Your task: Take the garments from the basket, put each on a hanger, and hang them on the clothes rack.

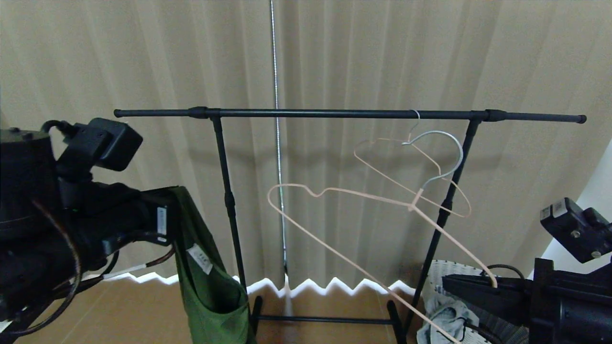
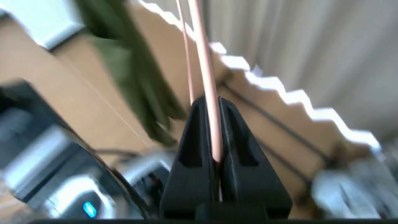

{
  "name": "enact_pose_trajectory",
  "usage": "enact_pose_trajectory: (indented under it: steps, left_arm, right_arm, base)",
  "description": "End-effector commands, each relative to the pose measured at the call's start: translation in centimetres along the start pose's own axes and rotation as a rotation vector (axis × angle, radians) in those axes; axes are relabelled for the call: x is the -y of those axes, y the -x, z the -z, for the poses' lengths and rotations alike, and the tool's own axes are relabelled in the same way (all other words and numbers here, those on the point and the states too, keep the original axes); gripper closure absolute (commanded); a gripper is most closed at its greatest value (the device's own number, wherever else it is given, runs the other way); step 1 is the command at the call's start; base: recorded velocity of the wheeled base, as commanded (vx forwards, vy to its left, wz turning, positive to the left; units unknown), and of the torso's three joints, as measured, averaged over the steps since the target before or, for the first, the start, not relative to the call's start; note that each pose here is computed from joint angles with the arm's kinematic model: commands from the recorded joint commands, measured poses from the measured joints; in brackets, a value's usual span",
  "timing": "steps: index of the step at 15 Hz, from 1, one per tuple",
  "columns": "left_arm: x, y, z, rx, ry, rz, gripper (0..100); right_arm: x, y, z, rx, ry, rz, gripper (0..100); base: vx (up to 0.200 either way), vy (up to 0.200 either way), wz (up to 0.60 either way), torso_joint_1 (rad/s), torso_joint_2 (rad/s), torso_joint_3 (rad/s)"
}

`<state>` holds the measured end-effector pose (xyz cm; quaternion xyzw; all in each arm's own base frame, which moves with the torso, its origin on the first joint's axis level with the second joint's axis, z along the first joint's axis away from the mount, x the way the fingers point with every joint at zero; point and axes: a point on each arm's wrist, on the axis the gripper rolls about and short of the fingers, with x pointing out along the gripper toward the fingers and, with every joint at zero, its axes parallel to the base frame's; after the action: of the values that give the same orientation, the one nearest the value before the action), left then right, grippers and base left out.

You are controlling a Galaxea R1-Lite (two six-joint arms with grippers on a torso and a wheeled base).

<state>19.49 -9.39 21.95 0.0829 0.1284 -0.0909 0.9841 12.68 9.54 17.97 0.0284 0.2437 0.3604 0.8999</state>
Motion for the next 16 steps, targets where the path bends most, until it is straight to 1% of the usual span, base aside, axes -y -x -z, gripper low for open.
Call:
enact_pose_trajectory:
  steps: [1, 4, 8, 10, 14, 16]
  left_arm:
    - [2.1, -3.6, -0.6, -0.022, 0.007, -0.022, 100]
    - [2.5, -5.0, -0.6, -0.002, 0.019, -0.052, 100]
    - [2.7, -4.8, -0.7, 0.008, 0.022, -0.05, 100]
    - [3.1, -4.5, -0.8, 0.016, 0.018, -0.035, 100]
    - [3.0, -4.1, -1.0, 0.025, 0.023, -0.033, 100]
    - [2.9, -3.9, -1.1, 0.03, 0.025, -0.034, 100]
  right_arm:
    - [-0.9, -0.9, 0.2, -0.031, 0.018, -0.055, 100]
    - [-1.9, -0.6, 0.3, -0.032, 0.041, -0.109, 100]
    - [-2.5, -0.7, -0.2, -0.024, 0.05, -0.137, 100]
    - [-2.6, -1.6, -0.7, -0.036, 0.044, -0.135, 100]
    - [-2.7, -3.0, -1.4, -0.05, 0.034, -0.127, 100]
    - [-2.6, -4.4, -1.9, -0.033, 0.036, -0.082, 100]
  base:
    - [0.0, 0.0, 0.0, 0.0, 0.0, 0.0]
    - [0.0, 0.0, 0.0, 0.0, 0.0, 0.0]
    - [0.0, 0.0, 0.0, 0.0, 0.0, 0.0]
    - [0.0, 0.0, 0.0, 0.0, 0.0, 0.0]
    - [0.0, 0.0, 0.0, 0.0, 0.0, 0.0]
    - [0.0, 0.0, 0.0, 0.0, 0.0, 0.0]
